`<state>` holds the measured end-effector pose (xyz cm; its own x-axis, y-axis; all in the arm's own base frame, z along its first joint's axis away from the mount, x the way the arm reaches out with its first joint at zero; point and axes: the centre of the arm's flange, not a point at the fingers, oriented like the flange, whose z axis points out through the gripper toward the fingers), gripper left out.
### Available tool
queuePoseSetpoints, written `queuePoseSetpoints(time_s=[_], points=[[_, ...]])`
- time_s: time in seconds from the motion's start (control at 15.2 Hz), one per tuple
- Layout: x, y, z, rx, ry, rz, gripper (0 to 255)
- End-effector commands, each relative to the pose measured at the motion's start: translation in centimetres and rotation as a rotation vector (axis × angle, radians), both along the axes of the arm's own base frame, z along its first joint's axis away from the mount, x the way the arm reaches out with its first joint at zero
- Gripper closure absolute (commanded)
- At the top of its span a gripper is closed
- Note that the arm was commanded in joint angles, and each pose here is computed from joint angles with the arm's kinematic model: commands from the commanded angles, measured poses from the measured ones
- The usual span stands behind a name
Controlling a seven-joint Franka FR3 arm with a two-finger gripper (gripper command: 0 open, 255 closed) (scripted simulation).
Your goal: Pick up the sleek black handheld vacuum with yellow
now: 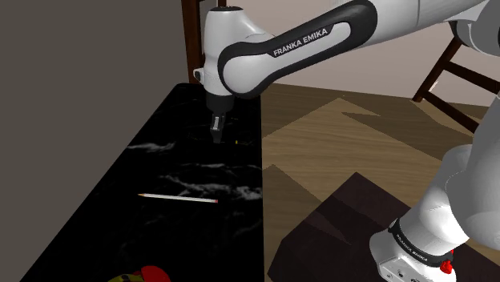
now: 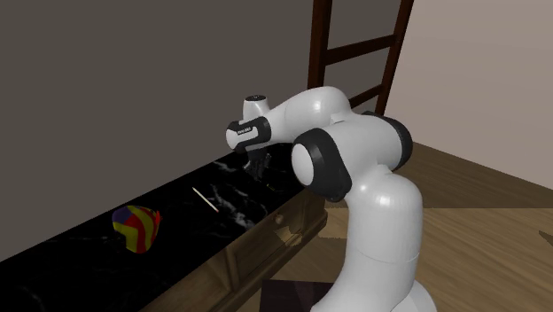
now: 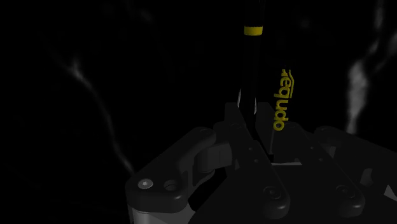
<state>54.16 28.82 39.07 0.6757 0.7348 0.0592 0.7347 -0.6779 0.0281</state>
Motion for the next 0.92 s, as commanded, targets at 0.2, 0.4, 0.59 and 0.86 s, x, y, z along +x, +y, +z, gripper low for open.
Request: queuePoseSetpoints(time_s=[0.2, 0.4, 0.59, 0.86], points=[[0.0, 0.0, 0.6, 0.0, 0.0, 0.0, 255], [0.0, 0.0, 2.1, 0.0, 0.0, 0.0, 255], [0.0, 0.0, 3.7, 0.0, 0.0, 0.0, 255], [0.0, 0.0, 5.8, 0.0, 0.0, 0.0, 255]])
